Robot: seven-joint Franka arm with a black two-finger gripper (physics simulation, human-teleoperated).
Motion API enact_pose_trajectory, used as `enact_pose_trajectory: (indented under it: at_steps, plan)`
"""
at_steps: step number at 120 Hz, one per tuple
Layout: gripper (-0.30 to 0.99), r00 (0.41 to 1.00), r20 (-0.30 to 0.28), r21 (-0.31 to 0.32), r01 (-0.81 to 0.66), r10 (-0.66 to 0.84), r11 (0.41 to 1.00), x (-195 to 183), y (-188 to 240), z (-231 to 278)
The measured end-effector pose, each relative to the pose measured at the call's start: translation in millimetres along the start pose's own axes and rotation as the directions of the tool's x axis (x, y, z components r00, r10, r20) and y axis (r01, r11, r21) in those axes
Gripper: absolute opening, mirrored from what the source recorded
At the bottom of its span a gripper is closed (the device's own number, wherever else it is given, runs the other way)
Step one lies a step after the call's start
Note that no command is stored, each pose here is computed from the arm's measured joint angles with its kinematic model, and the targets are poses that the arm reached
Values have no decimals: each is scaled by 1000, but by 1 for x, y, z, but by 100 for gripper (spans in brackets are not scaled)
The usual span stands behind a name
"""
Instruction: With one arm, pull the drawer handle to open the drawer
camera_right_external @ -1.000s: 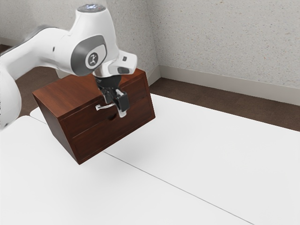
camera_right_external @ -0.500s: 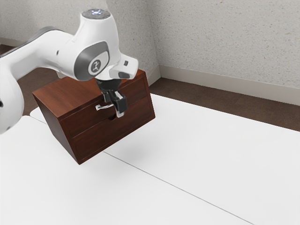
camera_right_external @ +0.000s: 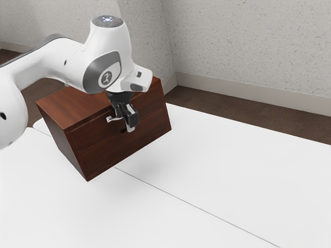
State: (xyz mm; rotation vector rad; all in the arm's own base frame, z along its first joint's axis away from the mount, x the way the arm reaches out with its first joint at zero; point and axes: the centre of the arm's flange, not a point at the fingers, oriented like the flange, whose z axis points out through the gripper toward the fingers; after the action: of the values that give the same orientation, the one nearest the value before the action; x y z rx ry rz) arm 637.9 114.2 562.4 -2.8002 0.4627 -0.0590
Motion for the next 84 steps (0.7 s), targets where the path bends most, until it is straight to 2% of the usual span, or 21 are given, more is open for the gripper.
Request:
enact_pose_trajectory:
  at_steps: [23,84]
  plan:
    - [41,1000,-10,-4,-18,18,1000,6,10,-3]
    - [40,997,-13,-21,-74,74,997,10,49,-14]
